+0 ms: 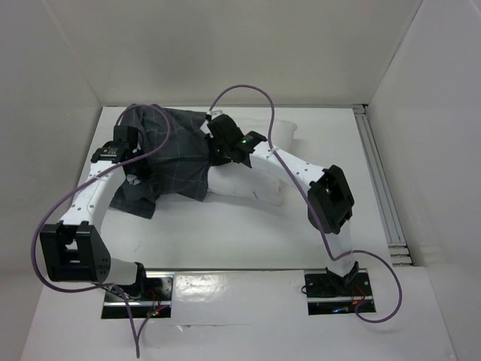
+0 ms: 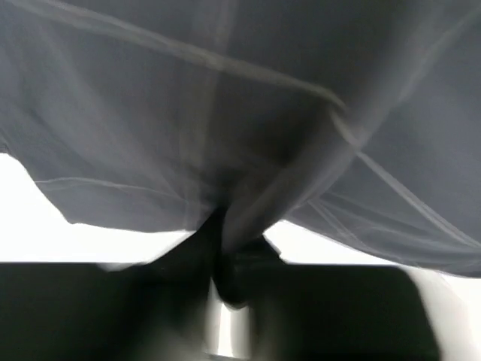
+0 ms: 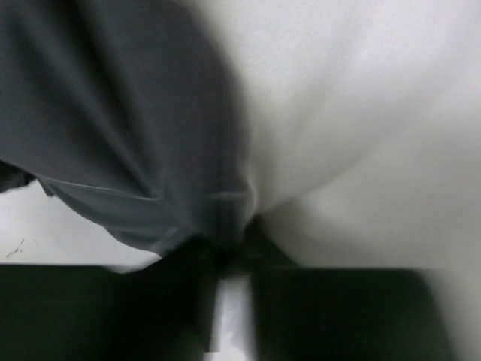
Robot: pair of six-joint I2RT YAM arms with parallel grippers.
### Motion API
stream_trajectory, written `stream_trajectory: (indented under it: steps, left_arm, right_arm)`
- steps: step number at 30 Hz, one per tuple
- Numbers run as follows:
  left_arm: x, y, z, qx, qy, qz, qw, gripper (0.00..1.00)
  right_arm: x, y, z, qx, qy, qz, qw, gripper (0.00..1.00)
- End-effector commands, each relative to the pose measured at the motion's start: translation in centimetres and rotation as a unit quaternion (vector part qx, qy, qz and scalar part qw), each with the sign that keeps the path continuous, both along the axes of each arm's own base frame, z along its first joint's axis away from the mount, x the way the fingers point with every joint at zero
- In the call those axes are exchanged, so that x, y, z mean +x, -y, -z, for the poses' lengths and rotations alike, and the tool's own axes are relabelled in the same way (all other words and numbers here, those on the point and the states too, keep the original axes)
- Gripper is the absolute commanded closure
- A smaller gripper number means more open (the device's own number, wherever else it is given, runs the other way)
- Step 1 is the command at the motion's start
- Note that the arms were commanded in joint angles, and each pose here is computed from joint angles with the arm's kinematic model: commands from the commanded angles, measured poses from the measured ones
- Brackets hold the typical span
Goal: Put the pillow into the pillowcase
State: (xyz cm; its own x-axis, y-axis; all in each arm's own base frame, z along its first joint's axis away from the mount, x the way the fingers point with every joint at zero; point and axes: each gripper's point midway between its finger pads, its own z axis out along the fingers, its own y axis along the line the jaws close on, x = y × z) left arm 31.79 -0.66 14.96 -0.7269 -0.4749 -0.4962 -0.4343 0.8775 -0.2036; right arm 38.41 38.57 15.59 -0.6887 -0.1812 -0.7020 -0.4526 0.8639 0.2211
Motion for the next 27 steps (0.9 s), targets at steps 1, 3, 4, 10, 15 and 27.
stream_trajectory:
  steps: [1,3,4,10,15,27]
  left_arm:
    - [1.4,-1.6,-1.2,0.008,0.02,-0.02,1.0,0.91]
    - [2.0,-2.5,-4.1,0.019,0.053,-0.027,0.998,1.0]
    - [1.9,-3.3,-5.2,0.028,0.064,-0.04,0.997,1.0]
    - [2.4,-6.1,-16.4,0.066,0.194,-0.075,0.976,1.0]
    - [7.4,-8.8,-20.6,0.093,0.233,-0.092,0.964,1.0]
    - [14.4,-5.4,-18.7,0.16,0.162,0.001,0.974,0.01]
  right_arm:
    - [1.6,2.6,0.4,-0.033,0.026,0.073,0.996,1.0]
    - [2.0,4.9,-0.7,-0.023,0.039,0.093,0.995,1.0]
    - [2.1,5.9,-1.1,-0.021,0.046,0.11,0.993,1.0]
    - [-1.0,11.8,-5.3,0.006,0.071,0.141,0.987,1.0]
    - [-4.7,13.7,-6.1,0.03,0.054,0.138,0.989,1.0]
    - [-8.2,10.2,-8.5,0.096,0.055,0.079,0.991,0.15]
